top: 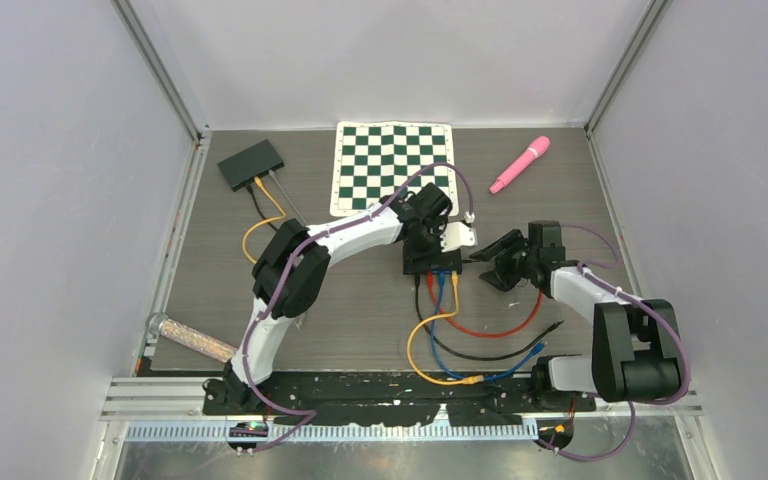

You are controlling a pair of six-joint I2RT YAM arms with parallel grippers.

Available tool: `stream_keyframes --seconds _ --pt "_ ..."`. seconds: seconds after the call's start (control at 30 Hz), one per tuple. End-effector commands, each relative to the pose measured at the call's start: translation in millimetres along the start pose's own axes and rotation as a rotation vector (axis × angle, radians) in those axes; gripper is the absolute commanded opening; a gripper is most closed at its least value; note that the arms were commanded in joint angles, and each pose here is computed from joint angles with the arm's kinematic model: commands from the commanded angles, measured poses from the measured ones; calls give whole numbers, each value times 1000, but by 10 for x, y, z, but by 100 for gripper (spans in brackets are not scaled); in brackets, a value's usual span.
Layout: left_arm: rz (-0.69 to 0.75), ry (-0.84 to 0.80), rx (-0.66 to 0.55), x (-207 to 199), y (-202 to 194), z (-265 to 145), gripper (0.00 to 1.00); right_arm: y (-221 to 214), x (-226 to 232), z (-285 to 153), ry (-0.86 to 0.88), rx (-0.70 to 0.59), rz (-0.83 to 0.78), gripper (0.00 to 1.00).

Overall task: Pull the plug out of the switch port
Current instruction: Pull the power from the switch port.

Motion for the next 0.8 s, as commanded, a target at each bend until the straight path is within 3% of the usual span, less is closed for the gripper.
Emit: stream_keyframes --seconds 0.0,0.1,0.47,0.57,0.77 --pt "2 -37 -13 -4 18 -50 67 -18 69 55 8 -9 160 60" --pt "-6 -44 -16 -15 16 -49 66 -107 73 132 -5 -3 262 58" --pt "-10 -48 -24 -31 18 -54 64 -40 233 316 -118 -185 369 53" --pt "-8 -44 -34 -26 29 -71 64 0 219 378 -127 -223 404 45" --pt "-10 -52 -33 -43 18 -57 62 -30 260 464 -128 -200 410 39"
Point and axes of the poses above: each gripper's point midway between its finger pads, its own z axis out along the fingers, its own x axis along the line the jaws close on, y = z × x, the point moved 9 cm from there along -z, back along the fingers, and after that the axes turned 3 degrees about -z, right-handed, at the moved point
